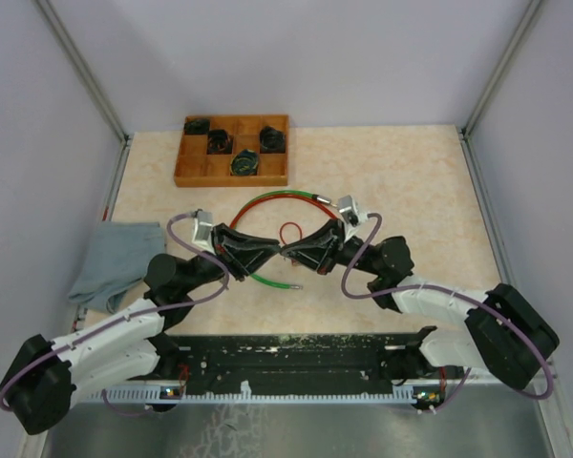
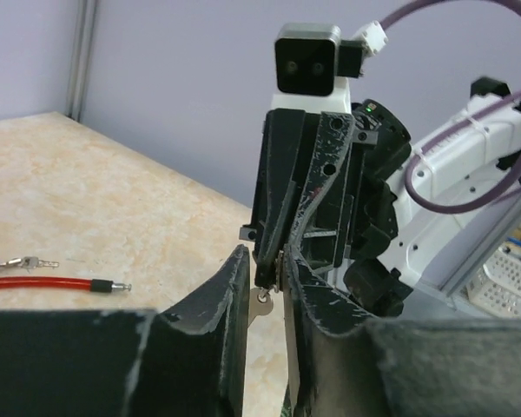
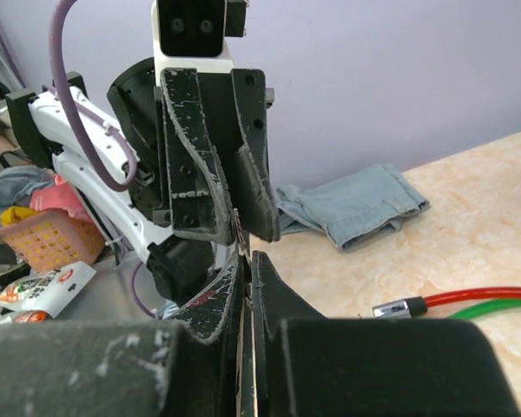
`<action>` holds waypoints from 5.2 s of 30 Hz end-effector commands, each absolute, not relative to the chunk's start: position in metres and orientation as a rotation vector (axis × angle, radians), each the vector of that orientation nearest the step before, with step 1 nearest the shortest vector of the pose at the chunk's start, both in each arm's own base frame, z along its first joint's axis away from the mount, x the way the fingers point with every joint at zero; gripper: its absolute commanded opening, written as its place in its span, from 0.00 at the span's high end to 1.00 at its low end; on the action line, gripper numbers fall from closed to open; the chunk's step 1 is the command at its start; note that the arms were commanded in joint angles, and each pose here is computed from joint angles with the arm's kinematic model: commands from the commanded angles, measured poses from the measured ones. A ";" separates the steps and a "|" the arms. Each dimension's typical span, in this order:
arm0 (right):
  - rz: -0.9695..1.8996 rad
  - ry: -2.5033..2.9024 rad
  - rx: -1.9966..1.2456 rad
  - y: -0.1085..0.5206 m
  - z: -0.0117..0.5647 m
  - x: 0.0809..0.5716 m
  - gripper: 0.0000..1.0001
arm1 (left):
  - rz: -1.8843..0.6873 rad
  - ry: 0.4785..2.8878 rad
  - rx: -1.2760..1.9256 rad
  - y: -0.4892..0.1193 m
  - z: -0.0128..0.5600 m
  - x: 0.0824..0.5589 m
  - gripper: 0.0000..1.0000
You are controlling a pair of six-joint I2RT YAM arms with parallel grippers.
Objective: Unlock with the key
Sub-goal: Pick up the key from the center of the board, then pick up the lock from the center of the board, then unlock the lock.
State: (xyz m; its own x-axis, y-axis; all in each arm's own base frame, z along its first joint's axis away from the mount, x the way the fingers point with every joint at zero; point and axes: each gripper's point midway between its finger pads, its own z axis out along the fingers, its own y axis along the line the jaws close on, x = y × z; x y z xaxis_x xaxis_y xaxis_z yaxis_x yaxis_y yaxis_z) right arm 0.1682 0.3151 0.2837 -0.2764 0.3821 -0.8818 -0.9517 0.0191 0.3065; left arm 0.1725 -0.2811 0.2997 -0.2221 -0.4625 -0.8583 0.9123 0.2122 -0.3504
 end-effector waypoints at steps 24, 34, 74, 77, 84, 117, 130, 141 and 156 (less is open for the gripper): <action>1.010 1.759 -0.237 0.240 0.174 0.230 1.00 | -0.627 2.333 0.098 -0.260 0.155 0.265 0.27; 0.854 1.736 -0.171 0.208 0.154 0.233 1.00 | -0.349 2.623 0.160 -0.286 0.095 0.278 0.25; 0.950 1.787 -0.241 0.226 0.148 0.223 1.00 | -0.136 2.770 0.063 -0.308 0.028 0.293 0.98; 0.992 1.841 -0.246 0.236 0.144 0.223 1.00 | -0.206 2.719 -0.041 -0.306 0.048 0.295 1.00; 1.068 1.834 -0.205 0.260 0.153 0.224 1.00 | -0.490 2.641 -0.244 -0.308 0.083 0.296 1.00; 1.162 1.914 -0.102 0.299 0.137 0.237 1.00 | -1.015 2.432 -0.458 -0.317 0.132 0.279 1.00; 1.137 1.947 -0.056 0.296 0.130 0.241 1.00 | -1.052 2.420 -0.454 -0.320 0.133 0.277 1.00; 1.173 1.902 -0.014 0.294 0.144 0.240 1.00 | -1.016 2.392 -0.449 -0.317 0.134 0.279 1.00; 1.161 1.929 0.050 0.289 0.136 0.242 1.00 | -0.989 2.358 -0.429 -0.317 0.140 0.277 1.00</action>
State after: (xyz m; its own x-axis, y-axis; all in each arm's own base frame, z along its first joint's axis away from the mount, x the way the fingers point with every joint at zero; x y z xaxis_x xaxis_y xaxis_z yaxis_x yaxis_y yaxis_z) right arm 0.2354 0.2848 0.1127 -0.6675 0.3789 -0.6410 -0.3497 0.6004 0.7192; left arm 0.2756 -0.3135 0.1214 -0.8197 -0.4708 -0.3263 -0.1248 0.7026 -0.7005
